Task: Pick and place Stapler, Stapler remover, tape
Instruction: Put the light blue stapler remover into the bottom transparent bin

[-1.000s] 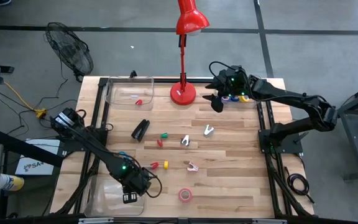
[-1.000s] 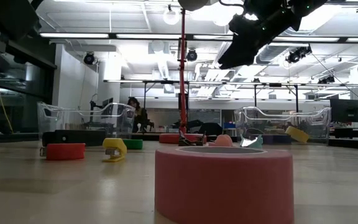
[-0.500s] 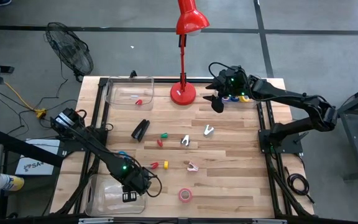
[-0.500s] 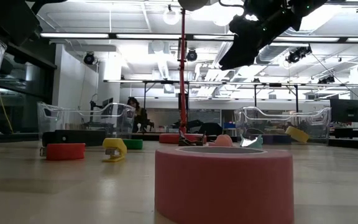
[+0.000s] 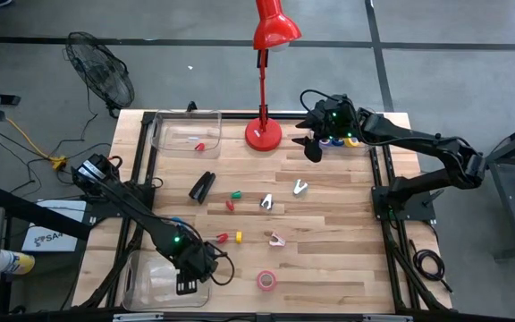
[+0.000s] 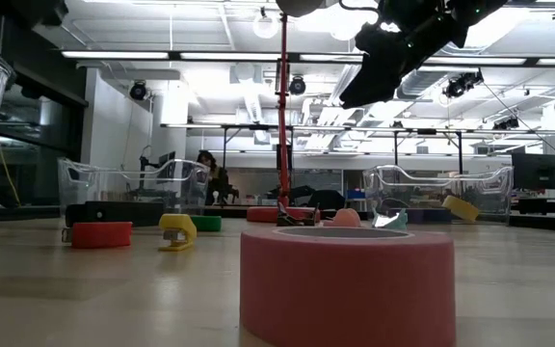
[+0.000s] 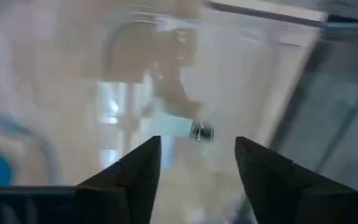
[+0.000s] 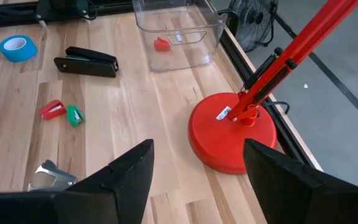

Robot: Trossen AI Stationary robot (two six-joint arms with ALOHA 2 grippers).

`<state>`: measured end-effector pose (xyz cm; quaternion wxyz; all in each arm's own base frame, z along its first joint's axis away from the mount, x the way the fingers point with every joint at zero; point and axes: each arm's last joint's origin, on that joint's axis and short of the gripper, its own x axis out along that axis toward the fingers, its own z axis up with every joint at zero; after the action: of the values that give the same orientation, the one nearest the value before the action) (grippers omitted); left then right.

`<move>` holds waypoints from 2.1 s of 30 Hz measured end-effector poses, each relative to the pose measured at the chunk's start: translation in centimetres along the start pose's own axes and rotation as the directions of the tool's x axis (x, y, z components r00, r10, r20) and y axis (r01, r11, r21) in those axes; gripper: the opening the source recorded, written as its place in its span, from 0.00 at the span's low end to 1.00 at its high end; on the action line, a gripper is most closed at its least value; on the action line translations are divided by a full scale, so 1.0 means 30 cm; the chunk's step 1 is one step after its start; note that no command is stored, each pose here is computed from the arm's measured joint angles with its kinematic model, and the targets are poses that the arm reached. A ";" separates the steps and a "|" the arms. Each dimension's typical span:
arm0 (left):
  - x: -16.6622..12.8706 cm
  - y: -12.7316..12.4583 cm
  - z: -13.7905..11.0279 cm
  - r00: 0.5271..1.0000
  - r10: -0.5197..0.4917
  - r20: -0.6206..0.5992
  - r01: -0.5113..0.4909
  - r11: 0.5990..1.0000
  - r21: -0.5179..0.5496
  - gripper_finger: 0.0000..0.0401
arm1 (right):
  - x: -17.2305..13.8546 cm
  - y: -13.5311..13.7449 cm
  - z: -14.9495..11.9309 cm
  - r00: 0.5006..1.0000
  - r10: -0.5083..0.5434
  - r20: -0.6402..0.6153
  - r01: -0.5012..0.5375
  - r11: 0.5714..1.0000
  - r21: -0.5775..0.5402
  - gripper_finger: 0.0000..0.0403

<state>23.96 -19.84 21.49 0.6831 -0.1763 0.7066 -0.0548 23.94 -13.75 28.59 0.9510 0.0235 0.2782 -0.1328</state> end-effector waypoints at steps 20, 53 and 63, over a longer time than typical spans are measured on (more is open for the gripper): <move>-0.261 -0.061 -0.028 0.986 0.165 -0.020 -0.166 0.974 -0.151 0.56 | 0.000 0.002 -0.001 1.000 0.014 -0.002 -0.014 1.000 -0.009 0.59; -0.544 0.361 0.241 0.773 0.524 0.357 -0.426 0.846 -0.319 0.56 | -0.035 0.017 0.020 0.988 0.088 -0.124 -0.102 0.989 -0.111 0.59; -0.652 0.510 0.299 0.715 0.486 0.503 -0.376 0.873 -0.310 0.56 | -0.008 0.035 0.024 0.948 0.153 -0.278 -0.218 0.951 -0.221 0.59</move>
<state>30.22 2.22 34.58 0.8354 -0.0768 0.4947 0.2271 24.40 -12.75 29.31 0.9105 -0.0525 0.4101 -0.0023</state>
